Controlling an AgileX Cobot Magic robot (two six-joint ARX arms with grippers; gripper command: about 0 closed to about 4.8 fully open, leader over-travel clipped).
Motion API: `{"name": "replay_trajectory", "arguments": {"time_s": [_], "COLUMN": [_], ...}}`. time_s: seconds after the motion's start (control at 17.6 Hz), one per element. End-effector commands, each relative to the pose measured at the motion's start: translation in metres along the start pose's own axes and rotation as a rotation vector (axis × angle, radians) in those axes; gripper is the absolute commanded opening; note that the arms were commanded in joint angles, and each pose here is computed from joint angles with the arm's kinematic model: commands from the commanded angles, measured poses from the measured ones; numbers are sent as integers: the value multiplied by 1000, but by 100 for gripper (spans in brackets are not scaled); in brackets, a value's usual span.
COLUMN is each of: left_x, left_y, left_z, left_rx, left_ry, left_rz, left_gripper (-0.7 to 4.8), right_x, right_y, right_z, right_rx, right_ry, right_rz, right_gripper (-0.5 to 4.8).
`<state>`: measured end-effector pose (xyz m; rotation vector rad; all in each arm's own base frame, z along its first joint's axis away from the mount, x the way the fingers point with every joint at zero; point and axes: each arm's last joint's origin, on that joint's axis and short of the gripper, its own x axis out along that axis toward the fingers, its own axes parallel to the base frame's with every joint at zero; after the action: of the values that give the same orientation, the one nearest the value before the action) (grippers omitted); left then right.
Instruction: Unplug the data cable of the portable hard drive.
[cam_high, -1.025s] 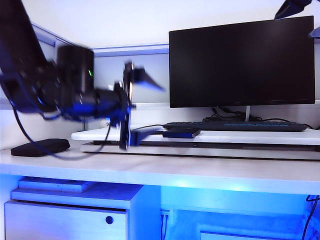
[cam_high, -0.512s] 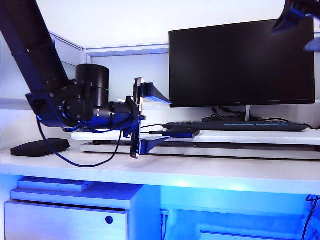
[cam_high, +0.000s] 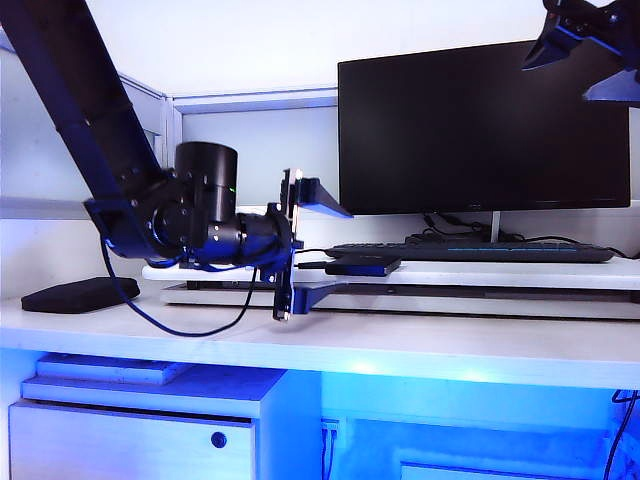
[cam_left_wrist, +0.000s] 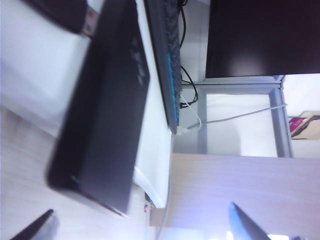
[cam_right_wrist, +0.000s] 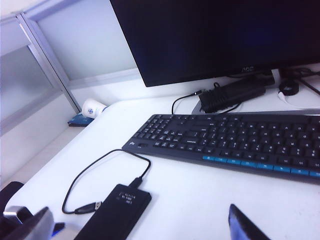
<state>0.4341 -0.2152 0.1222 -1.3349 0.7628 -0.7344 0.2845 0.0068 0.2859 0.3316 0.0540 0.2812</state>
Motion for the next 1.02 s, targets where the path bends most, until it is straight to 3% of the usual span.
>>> {"name": "replay_trajectory", "arguments": {"time_s": [0.06, 0.4, 0.74, 0.85, 0.97, 1.02], "left_x": [7, 32, 33, 33, 33, 33], "left_y": [2, 6, 9, 9, 9, 9], "left_z": [2, 1, 1, 1, 1, 1], "left_rx": [1, 5, -3, -5, -5, -6], "left_ry": [7, 30, 15, 8, 8, 8], "left_rz": [5, 4, 20, 21, 20, 21], "left_gripper": [479, 479, 479, 454, 319, 292], "right_x": [3, 4, 4, 4, 4, 4], "right_y": [1, 1, 1, 0, 0, 0], "right_z": [6, 5, 4, 4, 4, 4], "right_rx": [-10, -7, -7, -7, -7, -7], "right_ry": [-25, -18, -18, -17, -17, -17], "right_rz": [14, 11, 11, 10, 10, 9], "right_gripper": [467, 467, 465, 462, 462, 462]}}
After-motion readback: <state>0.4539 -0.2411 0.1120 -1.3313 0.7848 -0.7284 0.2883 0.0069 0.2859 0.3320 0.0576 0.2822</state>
